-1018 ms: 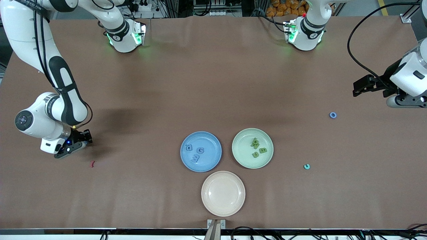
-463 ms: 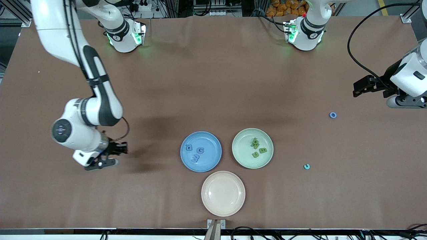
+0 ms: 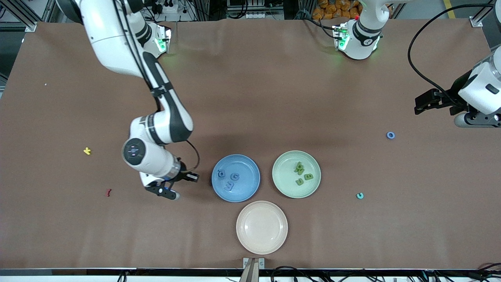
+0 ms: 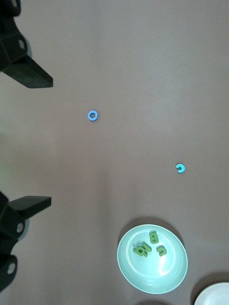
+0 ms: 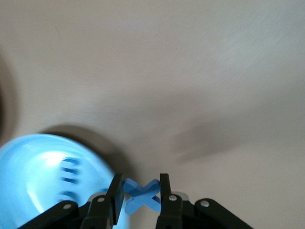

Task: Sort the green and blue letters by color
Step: 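Carry the blue X to the blue plate and open the right gripper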

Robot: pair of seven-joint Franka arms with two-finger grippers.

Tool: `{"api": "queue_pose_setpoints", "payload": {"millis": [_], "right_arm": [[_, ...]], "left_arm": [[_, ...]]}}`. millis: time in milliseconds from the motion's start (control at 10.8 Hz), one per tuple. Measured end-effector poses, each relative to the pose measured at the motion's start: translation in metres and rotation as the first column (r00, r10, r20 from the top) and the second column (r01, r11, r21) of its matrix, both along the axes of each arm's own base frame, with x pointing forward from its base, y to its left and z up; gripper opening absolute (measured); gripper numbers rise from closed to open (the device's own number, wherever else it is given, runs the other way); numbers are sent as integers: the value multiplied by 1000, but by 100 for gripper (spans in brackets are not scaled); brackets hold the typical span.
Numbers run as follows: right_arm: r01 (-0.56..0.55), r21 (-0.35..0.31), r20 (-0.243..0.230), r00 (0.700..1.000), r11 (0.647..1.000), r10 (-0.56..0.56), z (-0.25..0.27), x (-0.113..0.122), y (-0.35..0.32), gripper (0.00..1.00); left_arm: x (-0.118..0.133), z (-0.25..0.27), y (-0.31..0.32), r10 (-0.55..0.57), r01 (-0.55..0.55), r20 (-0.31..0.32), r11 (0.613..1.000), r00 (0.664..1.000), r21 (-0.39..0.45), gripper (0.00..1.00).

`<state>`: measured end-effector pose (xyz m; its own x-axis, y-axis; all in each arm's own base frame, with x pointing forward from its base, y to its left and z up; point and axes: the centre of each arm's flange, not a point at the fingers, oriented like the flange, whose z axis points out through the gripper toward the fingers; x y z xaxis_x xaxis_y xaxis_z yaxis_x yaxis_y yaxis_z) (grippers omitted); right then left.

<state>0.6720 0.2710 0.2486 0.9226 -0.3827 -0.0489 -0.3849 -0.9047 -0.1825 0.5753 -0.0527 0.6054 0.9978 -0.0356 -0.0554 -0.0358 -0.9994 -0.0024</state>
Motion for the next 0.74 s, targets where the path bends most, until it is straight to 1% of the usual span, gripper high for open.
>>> {"api": "queue_pose_setpoints", "payload": {"millis": [93,185,278,370,463,555,740], "right_arm": [[100,12,3,995,995,-100,-1,2,24,34],[195,31,18,981,980,-196,-4,3,44,34],[280,52,30,959,959,-281,-8,3,61,34],[353,67,25,935,933,-355,-13,2,75,34],[409,75,15,912,910,-411,-16,1,84,34],[437,78,7,899,896,-439,-18,1,89,37],[440,78,9,897,895,-442,-18,1,92,63]], "left_arm": [[0,0,0,0,0,0,1000,1000,0,100],[1,0,0,0,0,2,1000,1000,0,100],[1,0,0,1,-1,2,1000,1000,0,100],[1,-1,0,1,-1,3,1000,1000,0,100],[1,-1,0,1,-1,4,1000,1000,0,100],[1,-1,0,1,-1,4,1000,1000,-1,100],[1,0,0,1,-1,5,1000,1000,-1,100]]}}
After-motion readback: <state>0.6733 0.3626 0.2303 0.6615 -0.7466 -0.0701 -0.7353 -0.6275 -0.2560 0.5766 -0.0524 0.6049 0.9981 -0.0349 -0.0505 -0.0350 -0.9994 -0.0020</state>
